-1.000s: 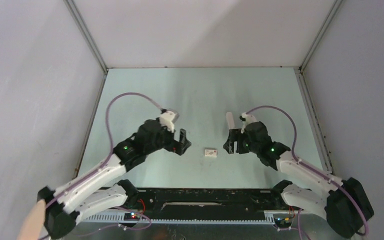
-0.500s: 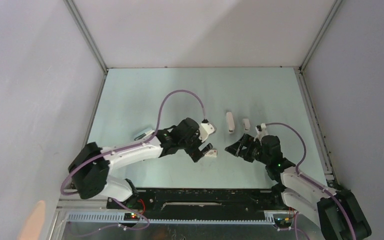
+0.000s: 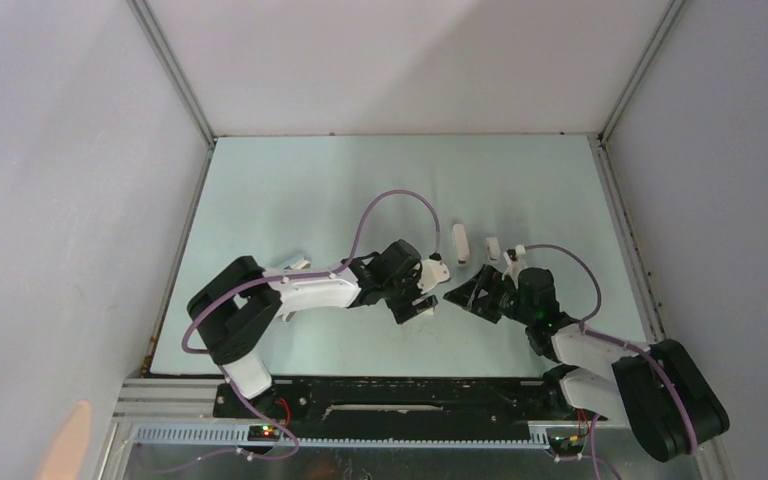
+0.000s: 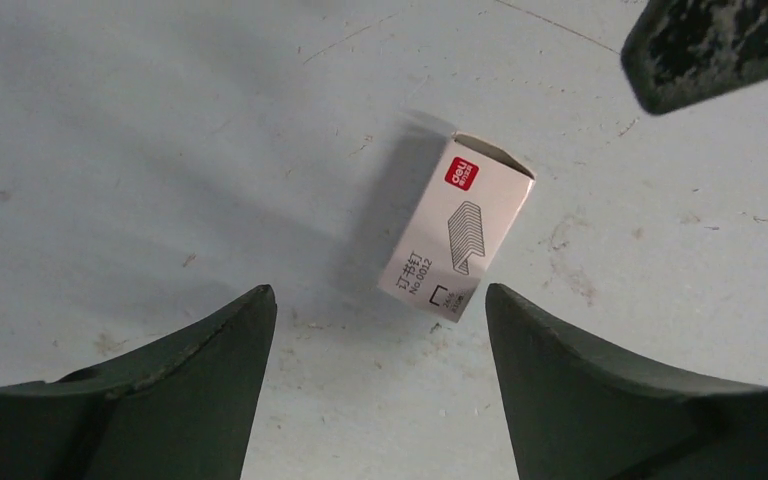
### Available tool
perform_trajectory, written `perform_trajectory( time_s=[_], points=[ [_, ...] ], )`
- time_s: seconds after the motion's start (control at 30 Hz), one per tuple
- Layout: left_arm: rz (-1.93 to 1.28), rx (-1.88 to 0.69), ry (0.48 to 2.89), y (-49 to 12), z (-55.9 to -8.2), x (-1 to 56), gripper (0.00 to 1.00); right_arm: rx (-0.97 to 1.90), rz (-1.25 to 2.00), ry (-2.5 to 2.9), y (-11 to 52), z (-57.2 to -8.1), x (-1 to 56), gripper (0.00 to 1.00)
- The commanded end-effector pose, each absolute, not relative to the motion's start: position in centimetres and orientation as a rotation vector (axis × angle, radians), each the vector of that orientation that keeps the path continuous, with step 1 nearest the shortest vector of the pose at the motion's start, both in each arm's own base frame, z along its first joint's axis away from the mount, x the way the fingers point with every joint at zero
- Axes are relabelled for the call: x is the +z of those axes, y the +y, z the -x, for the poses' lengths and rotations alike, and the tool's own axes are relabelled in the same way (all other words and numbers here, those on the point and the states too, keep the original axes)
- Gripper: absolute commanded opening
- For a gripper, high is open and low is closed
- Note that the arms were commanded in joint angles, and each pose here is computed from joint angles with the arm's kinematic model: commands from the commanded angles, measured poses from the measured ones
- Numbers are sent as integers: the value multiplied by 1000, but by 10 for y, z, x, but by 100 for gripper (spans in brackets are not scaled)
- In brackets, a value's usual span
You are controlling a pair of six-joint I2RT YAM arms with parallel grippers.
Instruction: Load the staples into the stapler
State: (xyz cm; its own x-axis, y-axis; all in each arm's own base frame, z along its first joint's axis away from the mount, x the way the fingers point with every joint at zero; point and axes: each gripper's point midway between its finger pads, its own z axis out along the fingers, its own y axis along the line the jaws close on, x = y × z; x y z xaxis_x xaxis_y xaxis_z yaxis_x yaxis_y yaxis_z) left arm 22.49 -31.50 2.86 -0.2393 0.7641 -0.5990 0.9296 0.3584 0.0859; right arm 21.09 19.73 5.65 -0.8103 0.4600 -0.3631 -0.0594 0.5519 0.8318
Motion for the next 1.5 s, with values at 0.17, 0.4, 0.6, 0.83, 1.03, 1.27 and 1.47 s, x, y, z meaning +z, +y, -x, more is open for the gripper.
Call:
perform_trajectory(
  time_s=[0.17, 0.4, 0.6, 0.83, 1.03, 1.27, 1.47],
  points=[
    [-1489, -428, 1969, -344, -238, 28, 70, 1320, -312, 2185, 209, -221, 61, 81],
    [-1466, -463, 1982, -346, -234, 26, 54, 1408, -310, 2199, 221, -225, 51, 68],
    [-1462, -481, 1974, -349, -230, 29, 64, 1527, -302, 2168, 233, -232, 49, 56],
    [-1491, -473, 1972, -352, -231, 27, 68, 1614, -344, 2131, 235, -235, 42, 51],
    [-1508, -459, 1975, -354, -234, 22, 63, 1611, -326, 2140, 235, -235, 38, 50],
    [-1525, -470, 1971, -358, -234, 22, 49, 1636, -289, 2144, 240, -235, 38, 48],
    [-1540, -488, 1966, -360, -228, 21, 42, 1666, -233, 2131, 247, -234, 45, 47]
  ],
)
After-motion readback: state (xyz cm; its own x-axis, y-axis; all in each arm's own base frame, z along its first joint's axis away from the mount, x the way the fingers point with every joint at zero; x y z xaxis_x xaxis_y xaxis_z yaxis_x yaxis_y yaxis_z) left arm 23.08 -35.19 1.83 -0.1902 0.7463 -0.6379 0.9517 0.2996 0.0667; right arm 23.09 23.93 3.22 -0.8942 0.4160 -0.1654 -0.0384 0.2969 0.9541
